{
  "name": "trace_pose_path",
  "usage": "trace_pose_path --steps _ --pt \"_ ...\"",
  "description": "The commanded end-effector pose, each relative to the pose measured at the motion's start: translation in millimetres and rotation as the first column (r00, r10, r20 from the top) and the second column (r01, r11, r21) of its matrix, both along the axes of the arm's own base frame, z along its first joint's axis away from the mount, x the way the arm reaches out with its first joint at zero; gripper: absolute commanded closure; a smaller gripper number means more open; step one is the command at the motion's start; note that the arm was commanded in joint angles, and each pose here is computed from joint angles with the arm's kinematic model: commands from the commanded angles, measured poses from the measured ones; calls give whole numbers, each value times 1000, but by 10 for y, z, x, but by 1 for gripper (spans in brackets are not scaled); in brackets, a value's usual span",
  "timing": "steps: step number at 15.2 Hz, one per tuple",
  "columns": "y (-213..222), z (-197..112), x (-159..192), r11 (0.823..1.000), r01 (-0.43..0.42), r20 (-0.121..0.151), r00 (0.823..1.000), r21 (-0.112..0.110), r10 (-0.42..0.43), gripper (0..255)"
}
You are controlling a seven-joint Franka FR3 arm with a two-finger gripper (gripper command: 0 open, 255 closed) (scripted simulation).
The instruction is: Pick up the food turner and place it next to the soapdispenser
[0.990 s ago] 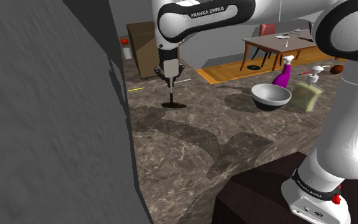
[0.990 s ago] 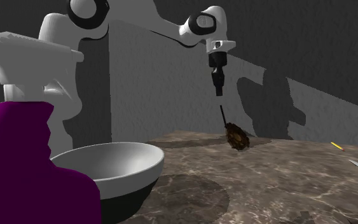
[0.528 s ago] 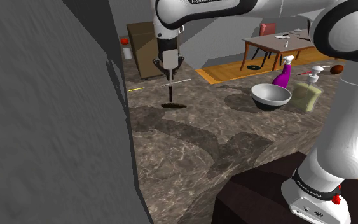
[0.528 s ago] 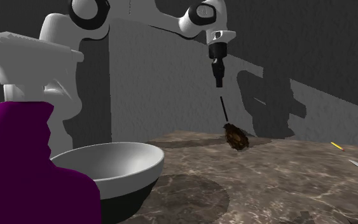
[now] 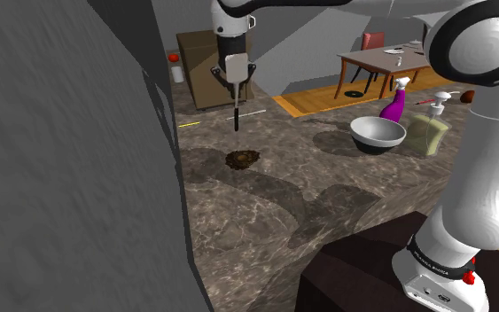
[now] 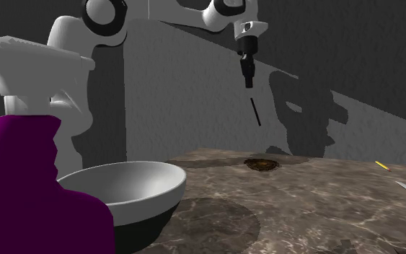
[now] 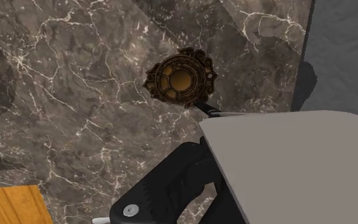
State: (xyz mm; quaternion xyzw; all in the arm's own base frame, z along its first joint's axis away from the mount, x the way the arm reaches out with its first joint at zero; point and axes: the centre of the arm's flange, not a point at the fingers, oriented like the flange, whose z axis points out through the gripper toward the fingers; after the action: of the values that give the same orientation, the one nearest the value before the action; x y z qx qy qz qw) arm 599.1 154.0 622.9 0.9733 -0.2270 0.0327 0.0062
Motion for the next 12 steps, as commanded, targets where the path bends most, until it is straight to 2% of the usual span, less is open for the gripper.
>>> trace_pose_path --steps 1,4,12 --pt "4 113 -1 1000 0 0 1000 0 0 255" --pt "4 231 -1 1000 0 0 1000 0 0 255" --pt "-837 232 -639 1000 0 0 1000 0 0 255"
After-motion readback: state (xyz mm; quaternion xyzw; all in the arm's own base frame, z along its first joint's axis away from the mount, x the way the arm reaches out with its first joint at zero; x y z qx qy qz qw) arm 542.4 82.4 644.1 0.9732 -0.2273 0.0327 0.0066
